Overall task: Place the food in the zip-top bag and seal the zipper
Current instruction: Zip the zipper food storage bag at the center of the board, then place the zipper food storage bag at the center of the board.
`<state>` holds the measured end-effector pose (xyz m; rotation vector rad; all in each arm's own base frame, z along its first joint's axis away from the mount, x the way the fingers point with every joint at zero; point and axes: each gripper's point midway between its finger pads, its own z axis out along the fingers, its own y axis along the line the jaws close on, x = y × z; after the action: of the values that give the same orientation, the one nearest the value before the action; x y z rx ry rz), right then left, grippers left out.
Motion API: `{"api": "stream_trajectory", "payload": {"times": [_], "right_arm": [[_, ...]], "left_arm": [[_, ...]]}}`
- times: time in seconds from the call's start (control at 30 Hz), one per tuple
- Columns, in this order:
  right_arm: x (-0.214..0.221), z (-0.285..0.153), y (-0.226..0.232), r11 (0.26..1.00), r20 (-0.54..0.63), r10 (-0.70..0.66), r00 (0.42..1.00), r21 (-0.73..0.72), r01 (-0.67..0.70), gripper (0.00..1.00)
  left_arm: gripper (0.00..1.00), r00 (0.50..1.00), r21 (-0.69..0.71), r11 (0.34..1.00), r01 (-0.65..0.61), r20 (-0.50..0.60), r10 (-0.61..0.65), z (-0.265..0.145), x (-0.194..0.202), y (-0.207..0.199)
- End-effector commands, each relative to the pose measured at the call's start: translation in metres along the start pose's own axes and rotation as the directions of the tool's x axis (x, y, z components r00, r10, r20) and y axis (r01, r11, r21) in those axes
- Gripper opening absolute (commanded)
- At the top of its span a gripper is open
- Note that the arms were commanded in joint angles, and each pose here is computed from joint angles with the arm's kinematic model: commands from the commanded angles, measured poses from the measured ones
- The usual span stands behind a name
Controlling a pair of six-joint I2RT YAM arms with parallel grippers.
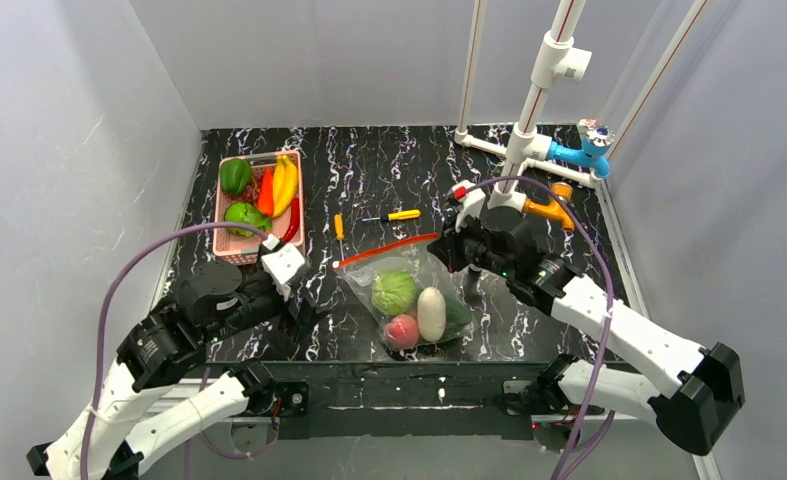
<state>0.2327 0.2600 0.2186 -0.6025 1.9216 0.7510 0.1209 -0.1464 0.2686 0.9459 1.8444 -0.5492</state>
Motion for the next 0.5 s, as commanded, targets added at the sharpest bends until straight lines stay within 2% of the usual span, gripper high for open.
{"api": "stream_trajectory", "payload": {"times": [0.0, 0.03, 0.07, 0.23, 0.37, 0.47], "right_arm": [[-0.03, 0.009, -0.001, 0.997, 0.019, -0.052, 0.998, 0.052, 0.051, 0.01], [-0.032, 0.014, -0.002, 0.996, 0.004, -0.057, 0.998, 0.063, 0.057, 0.01], [-0.032, 0.018, -0.004, 0.995, -0.019, -0.059, 0.998, 0.077, 0.06, 0.01], [-0.037, 0.037, -0.018, 0.983, -0.11, -0.075, 0.991, 0.162, 0.093, 0.01], [-0.035, 0.055, -0.03, 0.967, -0.21, -0.101, 0.972, 0.211, 0.146, 0.02], [-0.03, 0.065, -0.036, 0.956, -0.273, -0.119, 0.955, 0.227, 0.184, 0.1]], "left_arm": [[0.89, 0.997, -0.102, 0.994, 0.049, 0.068, -0.042, -0.014, -0.021, 0.016], [0.97, 0.995, -0.117, 0.991, 0.06, 0.082, -0.05, -0.015, -0.024, 0.019], [0.98, 0.993, -0.125, 0.99, 0.071, 0.099, -0.059, -0.017, -0.028, 0.02], [0.98, 0.964, -0.166, 0.96, 0.226, 0.183, -0.195, -0.023, -0.046, 0.027], [0.98, 0.95, -0.172, 0.947, 0.27, 0.21, -0.232, -0.028, -0.055, 0.028], [0.98, 0.947, -0.18, 0.944, 0.277, 0.221, -0.235, -0.031, -0.059, 0.03]]}}
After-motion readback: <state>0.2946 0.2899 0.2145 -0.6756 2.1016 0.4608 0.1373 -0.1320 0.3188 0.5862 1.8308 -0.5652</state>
